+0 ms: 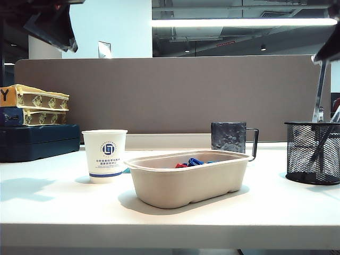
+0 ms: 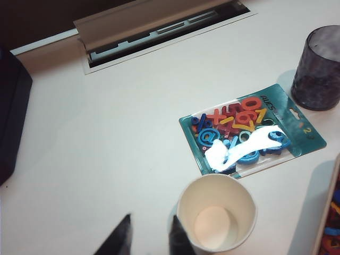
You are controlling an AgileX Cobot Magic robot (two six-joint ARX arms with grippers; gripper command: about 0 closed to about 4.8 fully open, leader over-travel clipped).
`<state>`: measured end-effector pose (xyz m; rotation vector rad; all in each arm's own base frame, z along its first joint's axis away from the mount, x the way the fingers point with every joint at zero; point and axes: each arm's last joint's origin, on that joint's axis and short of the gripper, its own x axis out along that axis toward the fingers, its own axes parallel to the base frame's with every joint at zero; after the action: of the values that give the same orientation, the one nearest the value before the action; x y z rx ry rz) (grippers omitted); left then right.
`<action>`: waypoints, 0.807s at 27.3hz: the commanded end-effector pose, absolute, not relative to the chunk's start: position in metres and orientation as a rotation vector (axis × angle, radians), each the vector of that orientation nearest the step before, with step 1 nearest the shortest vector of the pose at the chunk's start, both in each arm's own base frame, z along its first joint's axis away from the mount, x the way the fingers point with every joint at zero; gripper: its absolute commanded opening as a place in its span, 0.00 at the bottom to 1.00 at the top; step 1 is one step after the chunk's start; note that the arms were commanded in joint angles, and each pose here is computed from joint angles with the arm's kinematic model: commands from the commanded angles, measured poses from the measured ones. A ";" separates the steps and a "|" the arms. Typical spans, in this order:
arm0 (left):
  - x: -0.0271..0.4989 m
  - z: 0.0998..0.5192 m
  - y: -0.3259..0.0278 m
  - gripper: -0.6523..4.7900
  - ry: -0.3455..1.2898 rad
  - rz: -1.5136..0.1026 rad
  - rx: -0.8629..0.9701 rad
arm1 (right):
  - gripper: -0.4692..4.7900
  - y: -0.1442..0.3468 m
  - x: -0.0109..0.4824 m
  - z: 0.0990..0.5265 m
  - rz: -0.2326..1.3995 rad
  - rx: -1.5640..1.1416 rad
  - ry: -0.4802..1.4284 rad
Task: Pick up one pen and put it in the pen container.
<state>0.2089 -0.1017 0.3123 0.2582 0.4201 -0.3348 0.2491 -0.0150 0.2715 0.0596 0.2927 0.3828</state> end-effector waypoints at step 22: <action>0.210 0.316 -0.102 0.27 0.371 -0.334 0.235 | 0.23 -0.012 0.277 0.231 0.404 0.084 0.441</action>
<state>0.2104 -0.1024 0.3138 0.2433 0.3845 -0.3328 0.2752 -0.0124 0.2278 0.0950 0.4673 0.3991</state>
